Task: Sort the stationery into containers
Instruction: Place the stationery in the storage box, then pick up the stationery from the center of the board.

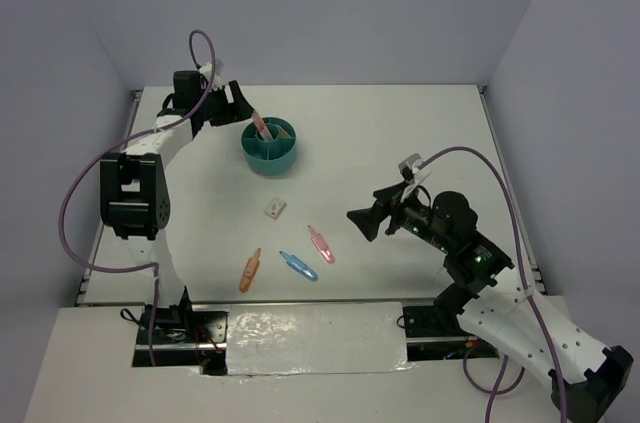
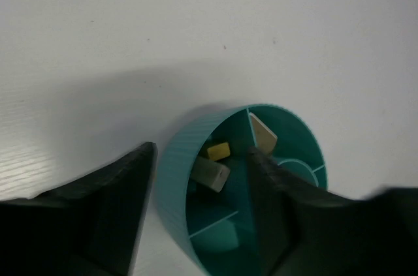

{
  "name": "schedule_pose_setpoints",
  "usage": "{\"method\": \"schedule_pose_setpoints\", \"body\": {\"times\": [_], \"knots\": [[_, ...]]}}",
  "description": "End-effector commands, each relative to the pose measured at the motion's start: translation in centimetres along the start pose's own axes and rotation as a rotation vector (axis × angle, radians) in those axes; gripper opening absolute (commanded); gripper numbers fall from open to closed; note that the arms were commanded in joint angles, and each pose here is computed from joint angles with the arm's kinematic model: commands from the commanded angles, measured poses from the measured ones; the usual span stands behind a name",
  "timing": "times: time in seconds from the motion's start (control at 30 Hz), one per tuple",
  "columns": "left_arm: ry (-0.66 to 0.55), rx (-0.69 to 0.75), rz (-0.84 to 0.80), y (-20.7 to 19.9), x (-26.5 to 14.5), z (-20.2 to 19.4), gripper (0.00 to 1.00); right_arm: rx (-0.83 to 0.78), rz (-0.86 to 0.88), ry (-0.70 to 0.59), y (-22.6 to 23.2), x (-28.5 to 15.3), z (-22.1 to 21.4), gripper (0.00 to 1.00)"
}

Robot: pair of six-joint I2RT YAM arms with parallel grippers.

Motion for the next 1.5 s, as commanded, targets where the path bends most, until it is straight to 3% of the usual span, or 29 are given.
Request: {"method": "schedule_pose_setpoints", "body": {"times": [0.0,0.03,0.1,0.17,0.2,0.23,0.27,0.33,0.37,0.43,0.57,0.7,0.73,0.9,1.03,1.17,1.27,1.47], "knots": [[-0.120,0.024,0.046,-1.3,-3.0,4.0,0.90,-0.013,-0.022,0.018,-0.5,0.8,0.0,1.00],[-0.166,0.020,0.126,-1.0,-4.3,5.5,0.99,-0.011,-0.027,0.020,-0.5,1.0,0.0,1.00],[-0.124,-0.016,0.197,-0.9,-6.0,4.4,0.99,-0.004,-0.034,0.024,-0.7,1.3,-0.1,1.00],[-0.194,-0.023,0.339,-1.9,-9.9,5.5,0.99,-0.001,-0.028,0.018,-0.6,1.3,-0.1,1.00],[-0.165,-0.034,0.380,-2.1,-10.5,2.8,0.99,-0.003,-0.026,0.015,-0.6,1.4,-0.1,1.00],[-0.261,-0.024,0.442,-3.5,-13.8,4.1,0.99,-0.004,-0.029,0.014,-0.7,1.3,-0.1,1.00],[-0.235,-0.006,0.442,-4.8,-13.6,1.5,0.99,-0.004,-0.032,0.014,-0.7,1.3,-0.1,1.00],[-0.276,-0.002,0.454,-6.6,-15.9,0.7,0.99,0.000,-0.041,0.015,-0.8,1.3,0.0,1.00],[-0.225,0.003,0.446,-7.3,-15.5,-1.7,0.99,0.000,-0.036,0.017,-0.7,1.3,-0.1,1.00],[-0.221,0.022,0.400,-9.0,-16.0,-2.9,0.99,0.021,-0.044,0.018,-0.8,1.4,-0.2,1.00],[-0.172,0.032,0.353,-11.4,-17.6,-5.7,0.99,0.147,-0.217,0.028,-2.7,2.2,-0.7,0.99],[-0.207,0.036,0.379,-12.4,-22.6,-4.6,0.99,0.286,-0.389,0.027,-2.6,4.3,-2.7,0.97],[-0.144,0.043,0.425,-11.9,-23.7,-5.6,0.99,0.322,-0.423,0.037,-2.3,5.6,-3.1,0.97],[-0.197,0.135,0.541,-11.2,-28.6,-4.0,0.99,0.341,-0.563,0.073,0.8,12.0,-4.1,0.98],[-0.261,0.114,0.671,-9.1,-30.4,-6.2,0.99,0.358,-0.691,0.072,2.3,16.4,-4.8,1.00],[-0.335,0.089,0.659,-8.8,-31.4,-6.4,0.99,0.337,-0.773,0.070,4.3,20.5,-5.5,1.00],[-0.298,0.111,0.681,-8.3,-31.1,-6.8,0.99,0.298,-0.847,0.131,4.1,23.8,-9.2,0.99],[-0.285,0.133,0.645,-8.7,-30.8,-6.9,0.99,0.265,-0.951,0.127,2.9,25.6,-12.0,0.93]]}}
Point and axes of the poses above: each gripper's point midway between its finger pads, its own x axis out along the fingers, its own y axis along the line the jaws close on, z = x × y, the point moved 4 cm from there along -x, back along the fingers, and after that the axes turned 12 degrees about x, right-handed, at the moved point
